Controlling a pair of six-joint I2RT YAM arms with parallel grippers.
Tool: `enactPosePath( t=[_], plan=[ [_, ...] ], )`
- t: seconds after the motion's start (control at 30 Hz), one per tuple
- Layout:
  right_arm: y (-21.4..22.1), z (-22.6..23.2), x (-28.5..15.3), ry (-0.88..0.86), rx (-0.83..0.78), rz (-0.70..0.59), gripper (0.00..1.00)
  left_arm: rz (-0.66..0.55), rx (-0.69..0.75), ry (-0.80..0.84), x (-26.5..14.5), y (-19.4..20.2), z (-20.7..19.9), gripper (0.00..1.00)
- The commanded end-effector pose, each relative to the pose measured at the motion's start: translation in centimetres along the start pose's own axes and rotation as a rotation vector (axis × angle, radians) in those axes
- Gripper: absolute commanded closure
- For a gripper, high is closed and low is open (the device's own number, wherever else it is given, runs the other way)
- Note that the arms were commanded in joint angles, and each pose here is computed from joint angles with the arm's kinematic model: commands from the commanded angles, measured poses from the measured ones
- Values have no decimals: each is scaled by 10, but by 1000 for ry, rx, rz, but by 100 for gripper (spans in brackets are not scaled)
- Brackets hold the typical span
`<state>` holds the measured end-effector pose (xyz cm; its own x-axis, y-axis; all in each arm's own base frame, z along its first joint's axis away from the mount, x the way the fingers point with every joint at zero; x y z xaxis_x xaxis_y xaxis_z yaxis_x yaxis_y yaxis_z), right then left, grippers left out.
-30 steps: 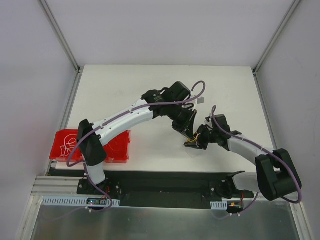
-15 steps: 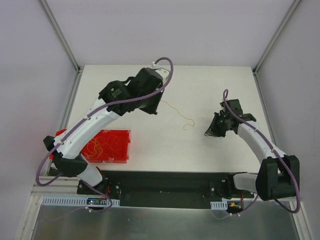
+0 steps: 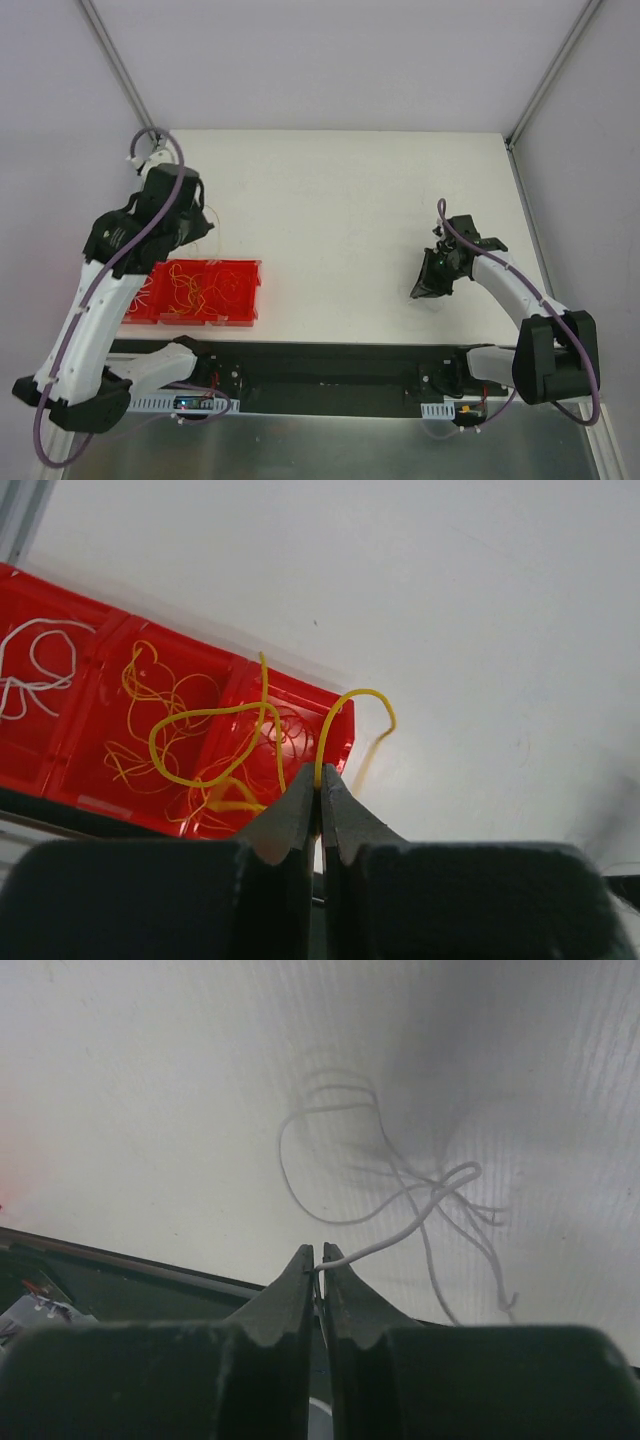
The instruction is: Untangle the cables
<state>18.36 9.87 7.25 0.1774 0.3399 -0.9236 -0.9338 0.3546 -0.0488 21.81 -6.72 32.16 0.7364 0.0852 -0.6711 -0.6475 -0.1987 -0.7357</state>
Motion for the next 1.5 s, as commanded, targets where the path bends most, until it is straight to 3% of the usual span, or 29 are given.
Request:
enactPosePath(
  t=[0.0,0.23,0.4,0.63,0.83,0.87,0.93,1.0,1.1,1.27,1.47],
  plan=[
    [9,17,-11,-107,-60,20,89,-13,-168,-158,-10,21,45,100],
    [23,26,-18,-196,-96,59,87,203,-272,-325,17,77,81,100],
    [27,32,-16,-225,-114,87,87,361,-370,-343,45,105,80,100],
    [29,37,-17,-250,-125,98,87,477,-475,-441,83,153,97,100],
    [30,37,-19,-251,-127,89,87,559,-531,-513,100,161,114,100],
    [31,37,-18,-251,-128,91,87,565,-528,-520,101,159,116,96],
    [33,37,-18,-247,-129,95,87,565,-523,-527,101,152,119,61],
    [34,37,-17,-240,-131,100,87,553,-535,-517,100,143,117,42],
    [34,40,-17,-225,-139,100,87,518,-561,-479,97,124,111,35],
    [33,55,-19,-192,-199,96,86,472,-574,-333,93,94,91,36],
    [44,90,-21,-194,-318,115,84,467,-421,-14,92,79,17,35]
  ],
)
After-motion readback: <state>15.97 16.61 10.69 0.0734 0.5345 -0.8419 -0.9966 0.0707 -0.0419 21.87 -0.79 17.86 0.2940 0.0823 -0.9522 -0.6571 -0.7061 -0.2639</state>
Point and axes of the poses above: each gripper's point midway between its finger pads, its own x axis out along the fingers, its own z axis along the line the jaws close on, y = z × x, the point moved 2 cm from there along -x, back along the fingers, and after that the axes turned 8 degrees about x, right-handed, at the moved point
